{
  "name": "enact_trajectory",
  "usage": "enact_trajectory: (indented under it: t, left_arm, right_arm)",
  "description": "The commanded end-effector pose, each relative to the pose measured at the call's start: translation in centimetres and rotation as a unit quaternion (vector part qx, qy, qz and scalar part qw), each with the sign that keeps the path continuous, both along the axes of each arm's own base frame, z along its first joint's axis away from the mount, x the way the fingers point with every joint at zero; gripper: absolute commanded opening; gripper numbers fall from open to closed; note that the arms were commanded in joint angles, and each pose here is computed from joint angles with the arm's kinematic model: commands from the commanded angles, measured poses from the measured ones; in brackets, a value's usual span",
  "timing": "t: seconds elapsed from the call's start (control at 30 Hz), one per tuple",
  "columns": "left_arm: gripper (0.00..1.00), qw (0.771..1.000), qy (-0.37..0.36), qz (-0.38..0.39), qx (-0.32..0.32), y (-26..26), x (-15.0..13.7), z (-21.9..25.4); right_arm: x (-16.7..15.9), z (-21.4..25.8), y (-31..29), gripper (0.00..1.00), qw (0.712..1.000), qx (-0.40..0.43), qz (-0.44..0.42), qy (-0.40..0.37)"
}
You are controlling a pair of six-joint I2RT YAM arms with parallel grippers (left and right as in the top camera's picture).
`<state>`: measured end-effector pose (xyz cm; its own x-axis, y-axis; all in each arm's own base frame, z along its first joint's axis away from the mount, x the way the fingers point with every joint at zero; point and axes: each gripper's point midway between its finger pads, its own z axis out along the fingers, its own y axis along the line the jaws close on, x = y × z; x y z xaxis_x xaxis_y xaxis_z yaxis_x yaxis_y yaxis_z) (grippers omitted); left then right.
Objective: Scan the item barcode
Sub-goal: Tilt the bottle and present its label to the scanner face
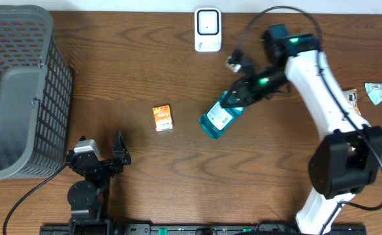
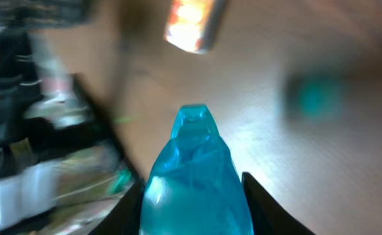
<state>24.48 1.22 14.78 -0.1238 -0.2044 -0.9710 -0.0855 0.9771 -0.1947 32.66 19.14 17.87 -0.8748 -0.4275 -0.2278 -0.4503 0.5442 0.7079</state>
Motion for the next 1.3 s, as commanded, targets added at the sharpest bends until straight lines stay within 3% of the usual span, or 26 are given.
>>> enact_trajectory:
  t: [0.0, 0.1, 0.73, 0.83, 0.9, 1.0, 1.07, 1.17, 1.27]
  left_arm:
    - [0.98, 1.0, 0.024, 0.005, -0.005, 0.2, -0.1, -1.8]
    - [0.98, 1.0, 0.024, 0.005, -0.005, 0.2, -0.1, -1.8]
    - [0.98, 1.0, 0.024, 0.005, -0.005, 0.2, -0.1, -1.8]
    - [0.98, 1.0, 0.024, 0.005, -0.005, 0.2, -0.1, -1.8]
    - [0.98, 1.0, 0.024, 0.005, -0.005, 0.2, -0.1, -1.8]
    - [0.98, 1.0, 0.024, 0.005, -0.005, 0.2, -0.1, -1.8]
    - [0.98, 1.0, 0.024, 0.005, -0.005, 0.2, -0.1, -1.8]
    - [0.98, 1.0, 0.024, 0.005, -0.005, 0.2, -0.1, -1.8]
    - [0.98, 1.0, 0.024, 0.005, -0.005, 0.2, -0.1, -1.8]
  right_arm:
    - [-0.7, 7.2, 0.7, 0.01, 0.981, 0.183, 0.022, -0.06]
    - [-1.7, 8.4, -0.8, 0.01, 0.975, 0.216, 0.019, -0.058]
    - [-2.7, 6.6, -1.6, 0.02, 0.986, 0.132, 0.05, -0.085]
    - [-0.3, 4.7, -2.0, 0.02, 0.994, 0.066, 0.009, -0.084]
    - [2.9, 2.1, -3.8, 0.02, 0.993, -0.047, -0.081, -0.07]
    - [6.9, -0.6, -7.8, 0.01, 0.944, -0.224, -0.228, -0.086]
    - [8.2, -0.9, -8.9, 0.01, 0.913, -0.291, -0.255, -0.126]
    - [9.2, -0.6, -7.9, 0.01, 0.894, -0.324, -0.253, -0.176]
    - [11.1, 0.5, -7.6, 0.01, 0.854, -0.365, -0.282, -0.24]
